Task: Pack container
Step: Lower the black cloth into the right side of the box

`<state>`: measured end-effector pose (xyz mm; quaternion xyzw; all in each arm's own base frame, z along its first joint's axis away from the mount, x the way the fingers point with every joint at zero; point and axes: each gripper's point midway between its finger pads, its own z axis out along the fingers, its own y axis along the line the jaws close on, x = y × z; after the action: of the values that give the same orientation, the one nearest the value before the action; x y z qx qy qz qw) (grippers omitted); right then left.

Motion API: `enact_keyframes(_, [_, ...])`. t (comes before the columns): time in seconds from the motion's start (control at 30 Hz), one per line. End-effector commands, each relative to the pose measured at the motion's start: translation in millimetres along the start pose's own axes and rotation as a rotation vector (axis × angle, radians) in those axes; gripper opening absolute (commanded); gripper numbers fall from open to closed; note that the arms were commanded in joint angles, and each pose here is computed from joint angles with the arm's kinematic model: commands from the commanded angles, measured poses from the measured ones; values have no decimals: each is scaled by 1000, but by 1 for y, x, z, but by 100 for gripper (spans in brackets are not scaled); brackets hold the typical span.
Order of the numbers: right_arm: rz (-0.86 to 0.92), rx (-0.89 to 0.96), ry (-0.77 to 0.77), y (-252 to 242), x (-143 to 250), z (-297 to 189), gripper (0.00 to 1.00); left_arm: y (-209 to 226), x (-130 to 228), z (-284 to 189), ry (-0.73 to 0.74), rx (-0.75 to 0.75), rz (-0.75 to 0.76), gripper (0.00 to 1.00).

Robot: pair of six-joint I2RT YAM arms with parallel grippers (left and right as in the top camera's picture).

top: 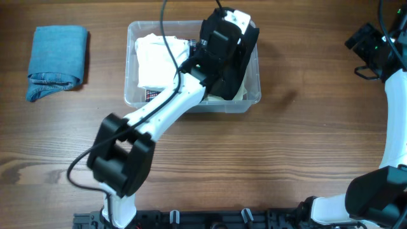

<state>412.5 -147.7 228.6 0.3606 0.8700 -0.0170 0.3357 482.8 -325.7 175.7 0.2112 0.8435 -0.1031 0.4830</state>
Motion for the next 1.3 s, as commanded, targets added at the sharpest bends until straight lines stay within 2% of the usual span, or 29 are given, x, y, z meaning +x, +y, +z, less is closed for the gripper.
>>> enact_keyframes(0.0, [0, 18, 3, -3, 1, 3, 100, -8, 27, 25, 52, 26, 65, 4])
enact_keyframes(0.03, [0, 18, 3, -3, 1, 3, 100, -8, 40, 33, 83, 24, 69, 4])
enact_keyframes(0.07, [0, 18, 3, -3, 1, 3, 100, -8, 70, 45, 160, 22, 80, 4])
enact_keyframes(0.2, [0, 18, 3, -3, 1, 3, 100, -6, 132, 53, 347, 13, 90, 4])
enact_keyframes(0.4, [0, 18, 3, -3, 1, 3, 100, -1, 172, 35, 525, -16, 36, 6])
enact_keyframes(0.5, [0, 18, 3, -3, 1, 3, 100, -1, 152, 30, 485, -22, -7, 4])
enact_keyframes(0.6, [0, 18, 3, -3, 1, 3, 100, -1, 74, 2, 366, -22, -88, 4])
enact_keyframes(0.67, [0, 18, 3, -3, 1, 3, 100, 1, 50, -21, 365, -28, -135, 4])
enact_keyframes(0.77, [0, 18, 3, -3, 1, 3, 100, 6, 49, -41, 407, -45, -132, 7])
enact_keyframes(0.83, [0, 18, 3, -3, 1, 3, 100, 19, 31, -33, 320, -113, -131, 10])
enact_keyframes(0.9, [0, 18, 3, -3, 1, 3, 100, 19, 2, -26, 204, -102, -67, 10])
enact_keyframes(0.97, [0, 18, 3, -3, 1, 3, 100, 18, -18, -22, 123, -91, -66, 10])
enact_keyframes(1.1, [0, 18, 3, -3, 1, 3, 100, 20, -26, -13, 72, -89, -81, 9])
enact_keyframes(1.27, [0, 18, 3, -3, 1, 3, 100, 16, -3, 28, 73, -91, -81, 9])
